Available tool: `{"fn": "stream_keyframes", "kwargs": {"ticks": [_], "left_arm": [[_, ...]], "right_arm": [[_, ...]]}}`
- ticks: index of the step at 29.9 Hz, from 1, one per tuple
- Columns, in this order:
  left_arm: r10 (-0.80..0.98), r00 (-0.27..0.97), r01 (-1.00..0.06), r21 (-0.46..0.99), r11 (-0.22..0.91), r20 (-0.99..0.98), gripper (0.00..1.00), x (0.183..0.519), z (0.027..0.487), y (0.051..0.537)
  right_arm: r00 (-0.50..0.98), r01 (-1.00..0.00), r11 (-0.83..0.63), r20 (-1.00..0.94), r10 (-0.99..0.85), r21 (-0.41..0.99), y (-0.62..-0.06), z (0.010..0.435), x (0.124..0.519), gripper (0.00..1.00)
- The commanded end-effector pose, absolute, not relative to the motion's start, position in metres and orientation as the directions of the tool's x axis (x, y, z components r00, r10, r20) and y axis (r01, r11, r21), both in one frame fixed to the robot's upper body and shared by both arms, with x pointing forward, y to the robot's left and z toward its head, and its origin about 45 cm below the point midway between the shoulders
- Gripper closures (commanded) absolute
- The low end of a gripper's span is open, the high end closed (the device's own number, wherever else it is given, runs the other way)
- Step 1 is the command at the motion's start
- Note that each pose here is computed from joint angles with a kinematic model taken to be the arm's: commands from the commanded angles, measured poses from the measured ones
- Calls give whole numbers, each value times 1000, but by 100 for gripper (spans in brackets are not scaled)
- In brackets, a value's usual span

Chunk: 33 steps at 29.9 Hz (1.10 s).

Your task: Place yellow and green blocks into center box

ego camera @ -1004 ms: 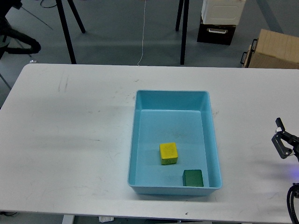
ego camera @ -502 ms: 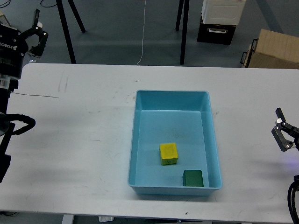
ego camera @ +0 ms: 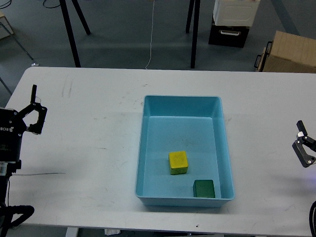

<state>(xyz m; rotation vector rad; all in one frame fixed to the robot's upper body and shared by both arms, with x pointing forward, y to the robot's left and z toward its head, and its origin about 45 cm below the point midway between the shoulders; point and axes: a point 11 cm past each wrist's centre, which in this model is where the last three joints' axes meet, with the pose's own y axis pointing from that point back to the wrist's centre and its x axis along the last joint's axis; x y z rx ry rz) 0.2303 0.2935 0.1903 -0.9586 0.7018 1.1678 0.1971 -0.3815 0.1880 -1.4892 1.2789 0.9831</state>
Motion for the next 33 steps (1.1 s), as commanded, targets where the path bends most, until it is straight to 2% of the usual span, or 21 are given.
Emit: {"fn": "stream_keyframes", "kwargs": {"ticks": [1, 14, 33], "left_arm": [[395, 252, -968, -227, 110, -883, 0, 210, 188, 280], [369, 137, -991, -127, 52, -919, 0, 177, 164, 281], [347, 130, -991, -109, 79, -929, 0, 174, 158, 269]], "right_arm": [[140, -990, -50, -952, -273, -132, -380, 191, 188, 0], [115, -993, -49, -952, -284, -105, -383, 188, 181, 0], [69, -997, -61, -956, -287, -54, -384, 177, 170, 0]]}}
